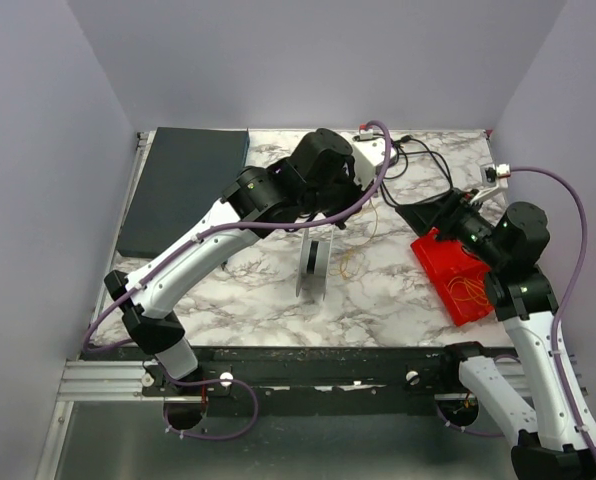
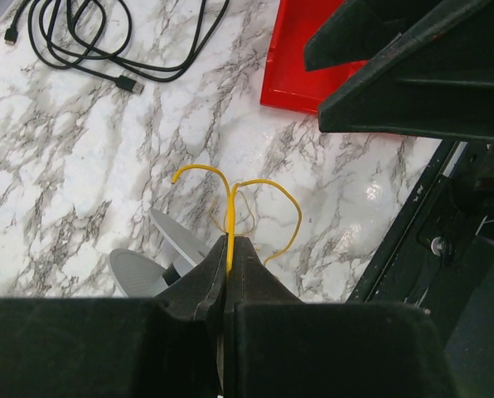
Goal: Wrap the cables
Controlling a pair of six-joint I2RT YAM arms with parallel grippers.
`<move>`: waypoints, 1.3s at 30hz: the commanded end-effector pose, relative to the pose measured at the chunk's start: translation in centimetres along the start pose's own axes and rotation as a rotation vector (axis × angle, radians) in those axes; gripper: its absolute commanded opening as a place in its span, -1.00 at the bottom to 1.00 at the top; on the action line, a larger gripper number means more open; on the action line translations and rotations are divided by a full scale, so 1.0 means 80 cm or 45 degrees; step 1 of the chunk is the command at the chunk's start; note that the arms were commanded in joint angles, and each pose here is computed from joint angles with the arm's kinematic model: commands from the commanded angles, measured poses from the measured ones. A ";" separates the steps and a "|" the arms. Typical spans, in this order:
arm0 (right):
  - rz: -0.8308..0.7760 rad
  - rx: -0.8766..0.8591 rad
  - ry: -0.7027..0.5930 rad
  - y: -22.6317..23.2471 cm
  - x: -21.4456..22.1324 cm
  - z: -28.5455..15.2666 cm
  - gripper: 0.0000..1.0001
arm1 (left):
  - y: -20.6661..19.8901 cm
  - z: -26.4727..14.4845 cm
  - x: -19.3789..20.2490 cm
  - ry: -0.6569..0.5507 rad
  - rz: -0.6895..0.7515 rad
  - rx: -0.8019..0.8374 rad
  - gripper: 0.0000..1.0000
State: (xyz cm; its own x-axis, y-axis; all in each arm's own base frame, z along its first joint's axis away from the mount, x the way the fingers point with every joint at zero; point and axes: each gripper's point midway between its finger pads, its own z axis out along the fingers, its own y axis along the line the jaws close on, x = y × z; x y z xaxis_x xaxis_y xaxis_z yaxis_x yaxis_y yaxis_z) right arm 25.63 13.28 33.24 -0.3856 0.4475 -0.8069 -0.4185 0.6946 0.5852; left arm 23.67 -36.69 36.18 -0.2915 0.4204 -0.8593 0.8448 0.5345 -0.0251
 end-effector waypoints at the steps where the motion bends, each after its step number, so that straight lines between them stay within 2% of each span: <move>1: -0.090 -0.145 0.021 0.027 0.000 -0.002 0.42 | 0.002 -0.003 -0.002 0.003 -0.029 -0.027 -1.00; 10: -0.177 -0.135 0.082 0.058 0.015 0.032 0.33 | 0.001 0.002 0.002 0.017 -0.052 -0.027 -1.00; 20: -0.275 -0.037 0.055 0.073 0.018 0.063 0.29 | 0.002 -0.001 0.014 0.048 -0.050 -0.029 -1.00; 24: -0.289 -0.026 0.032 0.077 0.009 0.067 0.13 | 0.004 -0.001 0.019 0.059 -0.050 -0.033 -1.00; 39: -0.343 -0.003 0.030 0.087 0.008 0.091 -0.06 | 0.001 -0.003 0.030 0.064 -0.081 0.004 -1.00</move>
State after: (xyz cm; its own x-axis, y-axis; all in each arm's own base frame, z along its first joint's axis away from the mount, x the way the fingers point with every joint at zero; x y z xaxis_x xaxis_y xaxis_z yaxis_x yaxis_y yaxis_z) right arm 27.96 22.33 33.91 -0.3422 0.2128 -0.9152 -0.5028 0.7814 0.3697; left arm 24.21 -35.85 32.96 -0.3692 0.4483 -0.8141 0.8104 0.5841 -0.0458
